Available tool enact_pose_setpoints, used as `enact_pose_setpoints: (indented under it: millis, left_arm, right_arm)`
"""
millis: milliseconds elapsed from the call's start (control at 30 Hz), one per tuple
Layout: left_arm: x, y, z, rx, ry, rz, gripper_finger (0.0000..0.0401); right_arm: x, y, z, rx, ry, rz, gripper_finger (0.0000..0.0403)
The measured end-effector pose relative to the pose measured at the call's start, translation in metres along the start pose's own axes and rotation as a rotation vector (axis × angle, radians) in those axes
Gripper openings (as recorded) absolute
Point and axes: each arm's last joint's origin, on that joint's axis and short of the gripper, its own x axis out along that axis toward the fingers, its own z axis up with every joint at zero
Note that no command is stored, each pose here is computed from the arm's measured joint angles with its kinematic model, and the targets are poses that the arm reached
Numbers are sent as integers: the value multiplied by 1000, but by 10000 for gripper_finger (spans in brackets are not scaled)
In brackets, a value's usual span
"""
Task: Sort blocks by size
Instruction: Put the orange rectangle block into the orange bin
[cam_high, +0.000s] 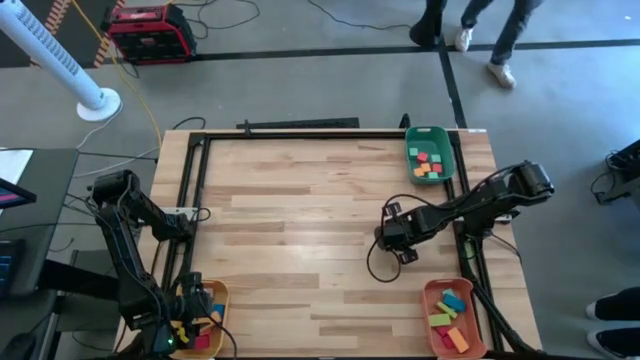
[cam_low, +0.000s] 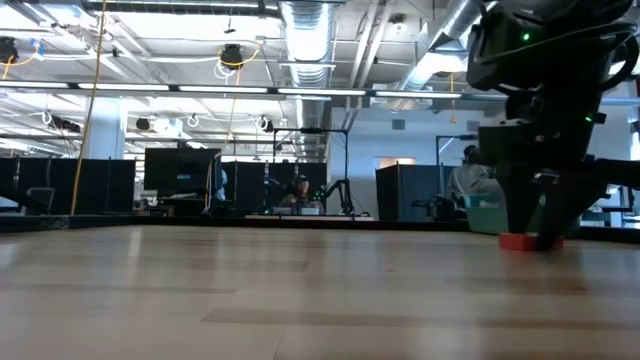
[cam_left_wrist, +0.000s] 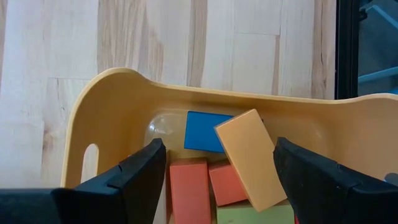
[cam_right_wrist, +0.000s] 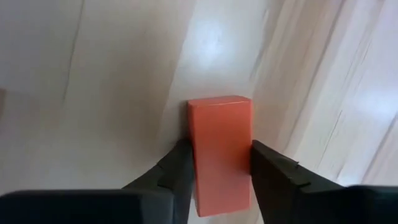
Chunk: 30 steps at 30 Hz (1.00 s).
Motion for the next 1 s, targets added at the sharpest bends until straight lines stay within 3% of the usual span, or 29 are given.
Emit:
enact_pose_setpoints:
  millis: [100, 267, 533, 800, 1000]
  left_arm:
    - [0, 0, 0, 0, 0, 0, 285]
    - [0, 0, 0, 0, 0, 0, 285]
    - [0, 0, 0, 0, 0, 0, 285]
    - [0, 0, 0, 0, 0, 0, 285]
    - [0, 0, 0, 0, 0, 0, 285]
  right_arm:
    - [-4, 3, 5, 21, -14, -3, 150]
    - [-18, 9, 23, 110, -90, 27, 152]
    - [-60, 26, 44, 282, -78, 49, 153]
    - [-125, 64, 59, 338, -104, 100, 155]
    - [-157, 99, 44, 434, -57, 118, 155]
